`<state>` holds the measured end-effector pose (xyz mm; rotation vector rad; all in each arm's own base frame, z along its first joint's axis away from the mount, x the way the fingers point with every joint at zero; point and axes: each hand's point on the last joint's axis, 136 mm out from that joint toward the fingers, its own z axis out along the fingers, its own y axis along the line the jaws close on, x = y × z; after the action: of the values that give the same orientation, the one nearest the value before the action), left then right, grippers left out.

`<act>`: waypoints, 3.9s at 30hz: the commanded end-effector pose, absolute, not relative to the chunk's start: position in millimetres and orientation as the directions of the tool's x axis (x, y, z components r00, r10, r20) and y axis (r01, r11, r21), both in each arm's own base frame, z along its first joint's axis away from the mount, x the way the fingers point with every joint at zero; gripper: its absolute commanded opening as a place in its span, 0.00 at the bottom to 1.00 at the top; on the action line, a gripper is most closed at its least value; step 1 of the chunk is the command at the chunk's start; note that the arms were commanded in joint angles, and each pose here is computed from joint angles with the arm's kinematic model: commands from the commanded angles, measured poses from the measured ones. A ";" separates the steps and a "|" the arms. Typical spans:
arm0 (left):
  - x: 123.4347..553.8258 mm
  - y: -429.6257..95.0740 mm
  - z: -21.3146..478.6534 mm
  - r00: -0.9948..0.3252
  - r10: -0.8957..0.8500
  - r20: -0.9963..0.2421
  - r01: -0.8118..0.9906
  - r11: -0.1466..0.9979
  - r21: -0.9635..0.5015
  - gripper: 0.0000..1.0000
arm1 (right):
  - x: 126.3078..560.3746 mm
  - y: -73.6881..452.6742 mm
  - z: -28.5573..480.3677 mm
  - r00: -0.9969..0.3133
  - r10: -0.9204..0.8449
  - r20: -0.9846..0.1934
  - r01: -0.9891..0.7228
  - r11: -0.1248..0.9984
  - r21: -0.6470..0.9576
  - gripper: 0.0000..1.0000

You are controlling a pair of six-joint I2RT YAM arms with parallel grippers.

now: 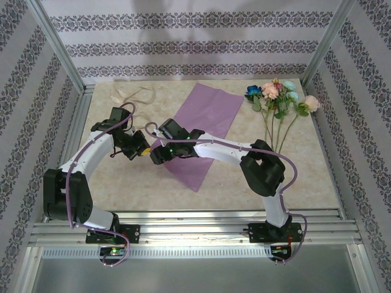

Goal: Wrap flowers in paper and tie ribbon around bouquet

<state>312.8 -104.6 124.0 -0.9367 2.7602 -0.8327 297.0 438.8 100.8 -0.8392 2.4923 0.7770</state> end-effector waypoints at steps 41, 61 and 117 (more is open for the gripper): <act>320.5 -116.4 132.1 -0.832 -0.551 0.068 -0.493 0.677 -0.547 0.00 | 300.8 429.0 129.9 -0.803 -0.346 -0.485 -0.585 0.615 0.529 0.60; 322.3 -119.6 135.0 -0.836 -0.545 0.065 -0.485 0.677 -0.554 0.00 | 305.5 417.8 122.2 -0.774 -0.370 -0.514 -0.606 0.667 0.434 0.22; 345.0 -123.5 -10.0 -0.735 -0.672 0.089 -0.662 0.683 -0.308 0.00 | 189.0 79.6 122.1 -0.780 0.374 -0.501 0.346 0.926 0.153 0.00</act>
<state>360.9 -172.5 17.7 -1.0473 2.7980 -0.8099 217.9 104.7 151.1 0.4453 2.4268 0.2059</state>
